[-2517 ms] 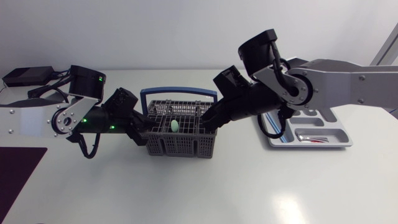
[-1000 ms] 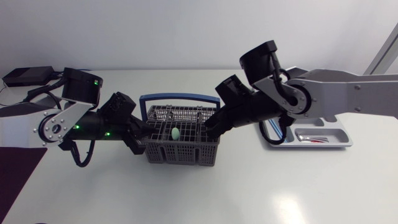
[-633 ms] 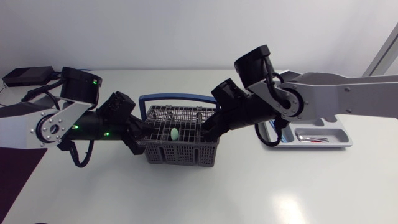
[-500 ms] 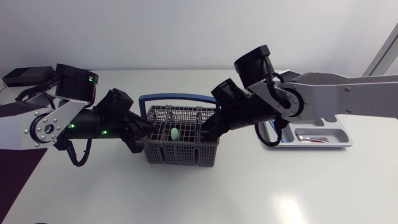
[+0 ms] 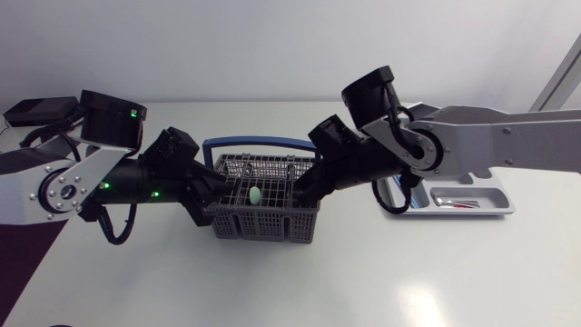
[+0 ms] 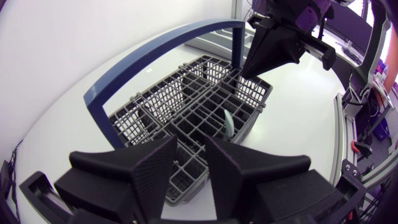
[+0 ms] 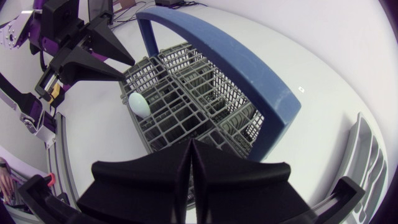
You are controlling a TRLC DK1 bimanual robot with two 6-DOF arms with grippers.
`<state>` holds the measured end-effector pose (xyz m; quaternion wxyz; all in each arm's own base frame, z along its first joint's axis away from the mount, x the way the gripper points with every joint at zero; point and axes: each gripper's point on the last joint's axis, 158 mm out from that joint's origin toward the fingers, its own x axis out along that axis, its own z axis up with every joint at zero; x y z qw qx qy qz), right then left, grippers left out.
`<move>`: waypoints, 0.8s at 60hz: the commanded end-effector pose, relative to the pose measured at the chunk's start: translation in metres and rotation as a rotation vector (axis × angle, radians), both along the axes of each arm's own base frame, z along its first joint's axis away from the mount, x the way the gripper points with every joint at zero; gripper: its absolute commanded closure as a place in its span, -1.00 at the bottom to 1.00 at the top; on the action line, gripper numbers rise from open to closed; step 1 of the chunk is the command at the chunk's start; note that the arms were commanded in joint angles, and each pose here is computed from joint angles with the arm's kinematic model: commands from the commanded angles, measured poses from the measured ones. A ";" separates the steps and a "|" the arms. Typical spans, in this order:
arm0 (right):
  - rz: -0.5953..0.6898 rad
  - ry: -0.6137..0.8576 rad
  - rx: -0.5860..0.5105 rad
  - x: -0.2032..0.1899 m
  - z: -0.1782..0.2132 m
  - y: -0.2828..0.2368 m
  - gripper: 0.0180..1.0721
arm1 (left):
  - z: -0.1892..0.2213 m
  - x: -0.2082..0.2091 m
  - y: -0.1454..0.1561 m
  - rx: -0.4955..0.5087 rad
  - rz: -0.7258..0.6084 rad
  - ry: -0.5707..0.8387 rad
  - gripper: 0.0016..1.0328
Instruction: Unload the cutlery basket into the drawer organizer.
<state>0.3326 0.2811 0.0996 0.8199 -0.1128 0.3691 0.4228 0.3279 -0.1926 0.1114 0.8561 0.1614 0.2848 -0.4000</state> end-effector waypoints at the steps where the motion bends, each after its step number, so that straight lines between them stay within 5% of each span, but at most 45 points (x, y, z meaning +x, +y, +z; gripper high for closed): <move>1: 0.004 0.002 -0.018 -0.005 -0.008 -0.002 0.89 | -0.009 -0.003 -0.002 0.006 0.007 0.024 0.80; 29: -0.005 0.040 -0.055 -0.008 -0.043 -0.014 0.89 | -0.049 -0.004 0.001 0.046 0.006 0.101 0.83; 48: -0.010 -0.035 -0.007 -0.002 0.005 -0.010 0.89 | -0.007 -0.002 0.000 0.013 0.013 0.033 0.83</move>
